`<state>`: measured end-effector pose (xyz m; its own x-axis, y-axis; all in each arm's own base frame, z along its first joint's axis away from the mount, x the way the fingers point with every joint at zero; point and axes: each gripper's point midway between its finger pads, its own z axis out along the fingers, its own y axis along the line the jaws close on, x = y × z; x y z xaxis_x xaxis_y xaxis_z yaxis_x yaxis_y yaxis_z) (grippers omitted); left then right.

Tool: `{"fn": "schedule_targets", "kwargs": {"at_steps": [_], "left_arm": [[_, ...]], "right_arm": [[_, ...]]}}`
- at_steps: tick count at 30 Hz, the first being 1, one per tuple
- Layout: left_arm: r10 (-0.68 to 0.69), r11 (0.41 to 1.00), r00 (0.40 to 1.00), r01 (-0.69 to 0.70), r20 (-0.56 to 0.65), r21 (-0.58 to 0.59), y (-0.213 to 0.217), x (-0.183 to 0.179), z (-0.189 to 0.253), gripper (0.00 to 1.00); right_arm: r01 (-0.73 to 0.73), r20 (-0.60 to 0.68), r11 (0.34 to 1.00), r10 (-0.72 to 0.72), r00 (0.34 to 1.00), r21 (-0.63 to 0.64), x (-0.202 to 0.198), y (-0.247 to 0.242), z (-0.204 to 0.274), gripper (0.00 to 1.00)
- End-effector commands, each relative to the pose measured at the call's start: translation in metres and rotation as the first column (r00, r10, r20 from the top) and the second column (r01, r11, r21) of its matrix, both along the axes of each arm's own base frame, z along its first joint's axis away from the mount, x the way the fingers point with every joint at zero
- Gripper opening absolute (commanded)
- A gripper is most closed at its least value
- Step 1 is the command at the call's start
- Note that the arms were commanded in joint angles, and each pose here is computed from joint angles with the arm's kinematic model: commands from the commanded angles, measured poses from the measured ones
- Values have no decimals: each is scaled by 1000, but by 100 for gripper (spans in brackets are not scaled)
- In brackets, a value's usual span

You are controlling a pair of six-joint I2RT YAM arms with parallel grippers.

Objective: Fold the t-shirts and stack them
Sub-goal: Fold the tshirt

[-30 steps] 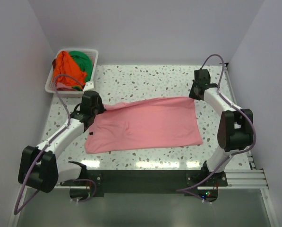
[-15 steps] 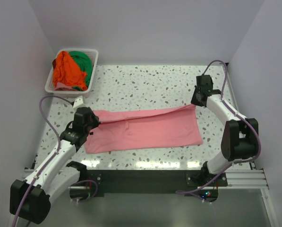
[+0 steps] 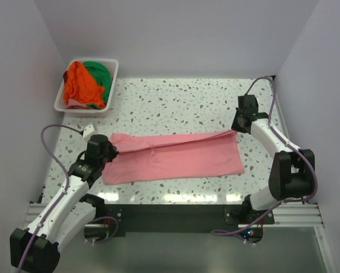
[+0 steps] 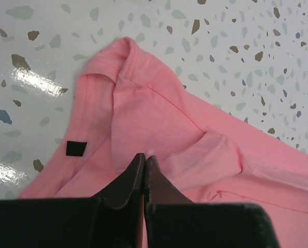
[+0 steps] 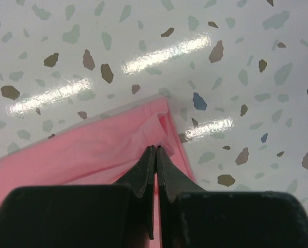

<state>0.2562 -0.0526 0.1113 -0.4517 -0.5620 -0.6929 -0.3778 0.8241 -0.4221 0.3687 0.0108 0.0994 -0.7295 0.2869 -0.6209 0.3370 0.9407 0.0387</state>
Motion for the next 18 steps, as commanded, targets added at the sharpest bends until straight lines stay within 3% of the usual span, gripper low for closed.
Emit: {"fn": "schedule_targets", "kwargs": {"at_steps": [1, 8, 17, 18], "left_arm": [[52, 999, 999, -52, -14, -1, 7, -5, -2, 0], [82, 996, 985, -85, -149, -12, 7, -24, -45, 0], [100, 994, 975, -105, -199, -16, 11, -40, -62, 0], [104, 994, 972, -108, -212, -10, 12, -42, -66, 0]], "right_arm": [[16, 16, 1000, -16, 1000, -3, -8, -4, 4, 0], [22, -22, 1000, -22, 1000, 12, -22, -2, -19, 0], [42, -78, 999, -42, 996, 5, -35, -5, -45, 0], [44, -86, 999, -44, 995, 3, -37, -5, -48, 4]]}}
